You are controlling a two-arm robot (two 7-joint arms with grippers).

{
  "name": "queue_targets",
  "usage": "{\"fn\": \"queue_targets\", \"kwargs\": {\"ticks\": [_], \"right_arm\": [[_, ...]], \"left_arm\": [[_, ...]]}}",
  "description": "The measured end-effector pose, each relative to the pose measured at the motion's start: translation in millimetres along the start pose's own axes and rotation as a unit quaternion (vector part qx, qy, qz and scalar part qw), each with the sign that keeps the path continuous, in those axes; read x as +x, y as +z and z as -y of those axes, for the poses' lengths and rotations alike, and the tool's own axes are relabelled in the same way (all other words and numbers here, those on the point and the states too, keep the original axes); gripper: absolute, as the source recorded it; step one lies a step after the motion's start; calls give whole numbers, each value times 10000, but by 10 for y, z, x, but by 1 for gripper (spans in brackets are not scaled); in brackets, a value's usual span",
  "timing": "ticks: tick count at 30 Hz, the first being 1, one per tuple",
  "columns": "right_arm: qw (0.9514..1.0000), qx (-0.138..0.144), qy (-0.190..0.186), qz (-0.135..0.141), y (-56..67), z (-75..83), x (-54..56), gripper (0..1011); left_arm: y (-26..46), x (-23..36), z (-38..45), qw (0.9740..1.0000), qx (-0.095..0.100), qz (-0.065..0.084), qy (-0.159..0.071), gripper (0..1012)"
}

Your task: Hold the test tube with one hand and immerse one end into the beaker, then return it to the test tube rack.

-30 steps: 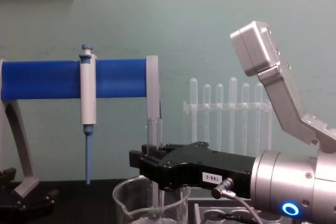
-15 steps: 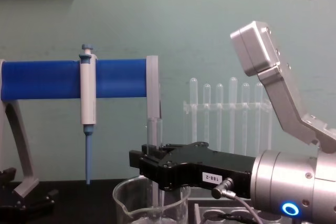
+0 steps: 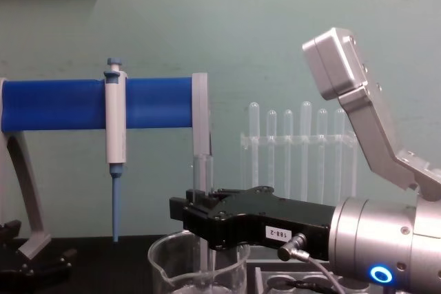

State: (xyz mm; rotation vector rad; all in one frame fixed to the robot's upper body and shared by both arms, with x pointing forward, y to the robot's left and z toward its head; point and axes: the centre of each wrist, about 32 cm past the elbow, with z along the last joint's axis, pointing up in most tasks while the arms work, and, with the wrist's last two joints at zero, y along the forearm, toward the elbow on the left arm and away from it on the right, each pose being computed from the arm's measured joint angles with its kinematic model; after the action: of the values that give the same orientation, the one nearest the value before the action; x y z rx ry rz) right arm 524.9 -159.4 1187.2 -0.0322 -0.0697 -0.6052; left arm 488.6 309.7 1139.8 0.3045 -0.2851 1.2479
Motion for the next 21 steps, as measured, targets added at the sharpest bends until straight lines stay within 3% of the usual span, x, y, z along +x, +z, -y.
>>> {"fn": "queue_targets", "kwargs": {"ticks": [21], "right_arm": [[10000, 0, -1, 0, 0, 0, 0, 241]], "left_arm": [[0, 0, 0, 10000, 0, 0, 0, 1000]]}}
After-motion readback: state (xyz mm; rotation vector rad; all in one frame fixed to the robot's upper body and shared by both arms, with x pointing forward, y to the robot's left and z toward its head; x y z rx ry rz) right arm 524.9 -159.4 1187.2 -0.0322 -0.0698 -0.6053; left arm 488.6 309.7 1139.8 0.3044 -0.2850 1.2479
